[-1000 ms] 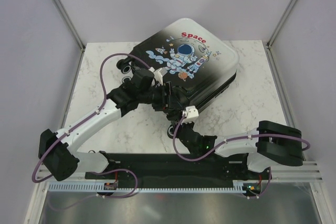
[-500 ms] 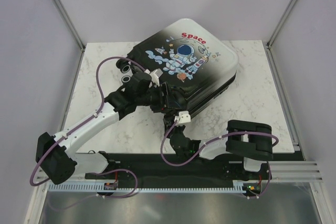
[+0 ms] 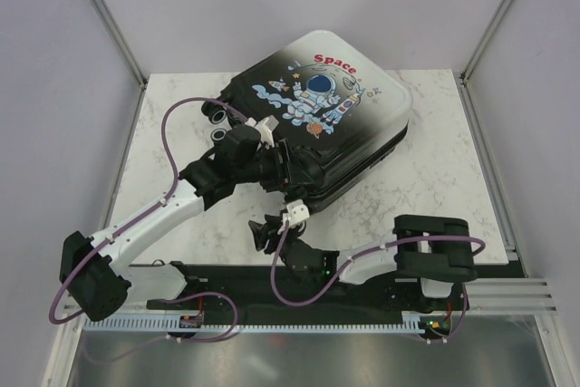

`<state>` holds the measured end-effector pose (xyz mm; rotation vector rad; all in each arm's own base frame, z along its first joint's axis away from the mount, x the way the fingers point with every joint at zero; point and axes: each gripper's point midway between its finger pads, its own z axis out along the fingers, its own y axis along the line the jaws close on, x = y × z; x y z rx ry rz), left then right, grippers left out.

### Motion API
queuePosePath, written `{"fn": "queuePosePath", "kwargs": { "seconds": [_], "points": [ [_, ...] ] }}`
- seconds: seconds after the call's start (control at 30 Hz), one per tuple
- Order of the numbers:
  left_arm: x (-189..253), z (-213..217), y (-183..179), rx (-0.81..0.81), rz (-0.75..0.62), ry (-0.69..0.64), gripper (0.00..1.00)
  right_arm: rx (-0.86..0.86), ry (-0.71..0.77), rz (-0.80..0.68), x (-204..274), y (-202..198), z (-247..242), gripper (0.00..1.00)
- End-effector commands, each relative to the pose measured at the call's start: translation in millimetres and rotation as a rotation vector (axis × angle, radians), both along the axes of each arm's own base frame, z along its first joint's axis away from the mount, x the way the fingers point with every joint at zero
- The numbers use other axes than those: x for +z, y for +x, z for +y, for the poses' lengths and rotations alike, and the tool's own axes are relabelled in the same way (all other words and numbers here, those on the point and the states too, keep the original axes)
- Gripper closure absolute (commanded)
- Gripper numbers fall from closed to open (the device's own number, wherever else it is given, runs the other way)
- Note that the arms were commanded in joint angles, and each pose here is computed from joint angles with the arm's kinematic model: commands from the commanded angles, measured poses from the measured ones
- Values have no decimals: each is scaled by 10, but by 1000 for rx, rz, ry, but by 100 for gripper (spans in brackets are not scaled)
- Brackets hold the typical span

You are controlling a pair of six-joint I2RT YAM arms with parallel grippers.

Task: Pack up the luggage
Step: Zip the luggage at the center of the board.

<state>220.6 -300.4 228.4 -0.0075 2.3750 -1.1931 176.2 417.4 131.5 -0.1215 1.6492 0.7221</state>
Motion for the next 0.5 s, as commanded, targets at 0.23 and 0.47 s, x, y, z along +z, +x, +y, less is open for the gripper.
{"fn": "queuePosePath", "kwargs": {
  "seconds": [0.23, 0.47],
  "points": [
    [965, -175, 219, 47, -257, -248, 98, 147, -124, 158, 141, -531, -606, 39],
    [1055, 30, 256, 98, -355, -174, 62, 83, -270, 284, 155, -635, -1345, 37]
  ]
}}
